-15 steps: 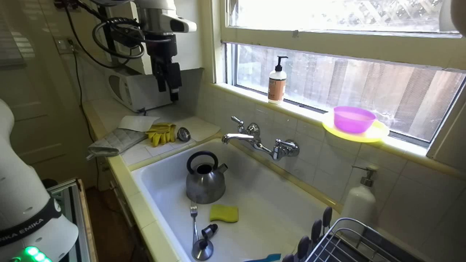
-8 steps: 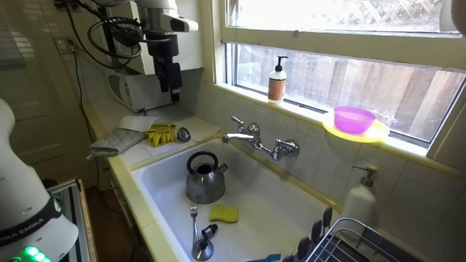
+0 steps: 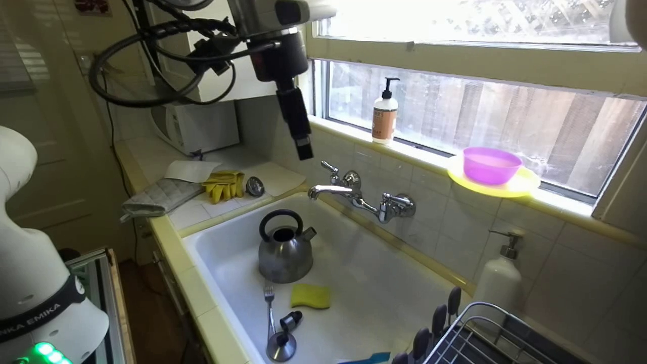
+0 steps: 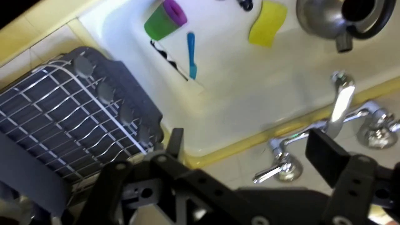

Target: Put the plate inside the drying rack

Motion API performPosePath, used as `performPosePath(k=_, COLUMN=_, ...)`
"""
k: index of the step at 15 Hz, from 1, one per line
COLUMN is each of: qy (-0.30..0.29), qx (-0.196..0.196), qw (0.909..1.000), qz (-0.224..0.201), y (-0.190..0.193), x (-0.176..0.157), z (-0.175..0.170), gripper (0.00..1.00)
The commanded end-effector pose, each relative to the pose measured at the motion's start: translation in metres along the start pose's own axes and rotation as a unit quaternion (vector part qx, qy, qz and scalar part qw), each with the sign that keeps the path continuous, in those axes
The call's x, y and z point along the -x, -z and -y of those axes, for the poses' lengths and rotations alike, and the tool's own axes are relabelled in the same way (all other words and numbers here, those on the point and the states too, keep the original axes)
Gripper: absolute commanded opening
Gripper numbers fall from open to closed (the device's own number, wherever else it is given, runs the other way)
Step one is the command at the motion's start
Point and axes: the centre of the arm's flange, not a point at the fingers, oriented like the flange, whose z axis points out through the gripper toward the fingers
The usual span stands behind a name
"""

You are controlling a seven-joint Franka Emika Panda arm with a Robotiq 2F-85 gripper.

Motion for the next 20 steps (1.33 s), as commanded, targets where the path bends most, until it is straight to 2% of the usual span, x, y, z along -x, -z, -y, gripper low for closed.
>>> performPosePath(k=1, qy=-0.080, qx=0.028, qw=0.9945, qz=-0.062, y=-0.019, x=-0.060, z=-0.043, gripper=1.00)
performPosePath(k=4, qy=-0.151, qx=0.039, qw=0.9833, qz=-0.094, y=-0.019, x=-0.083, z=-0.062, gripper=1.00)
performPosePath(k=5, qy=-0.112, qx=0.022, qw=0.9899, qz=-0.084, y=-0.017, x=-0.061, z=-0.062, gripper=1.00)
performPosePath(k=12, qy=-0.114, qx=0.023, qw=0.9894, qz=-0.086, y=-0.017, x=-0.067, z=-0.063, gripper=1.00)
performPosePath(k=14, qy=-0.132, qx=0.052, qw=0.9859, qz=-0.089, y=-0.022, x=-0.076, z=-0.071, gripper=1.00)
performPosePath(k=15, qy=-0.124, qx=0.081, qw=0.9848, qz=-0.091, y=-0.025, x=-0.081, z=-0.074, gripper=1.00)
performPosePath(k=18, qy=-0.120, qx=0.102, qw=0.9840, qz=-0.084, y=-0.036, x=-0.102, z=-0.085, gripper=1.00)
performPosePath(k=20, qy=-0.124, qx=0.093, qw=0.9841, qz=-0.086, y=-0.045, x=-0.121, z=-0.090, gripper=1.00)
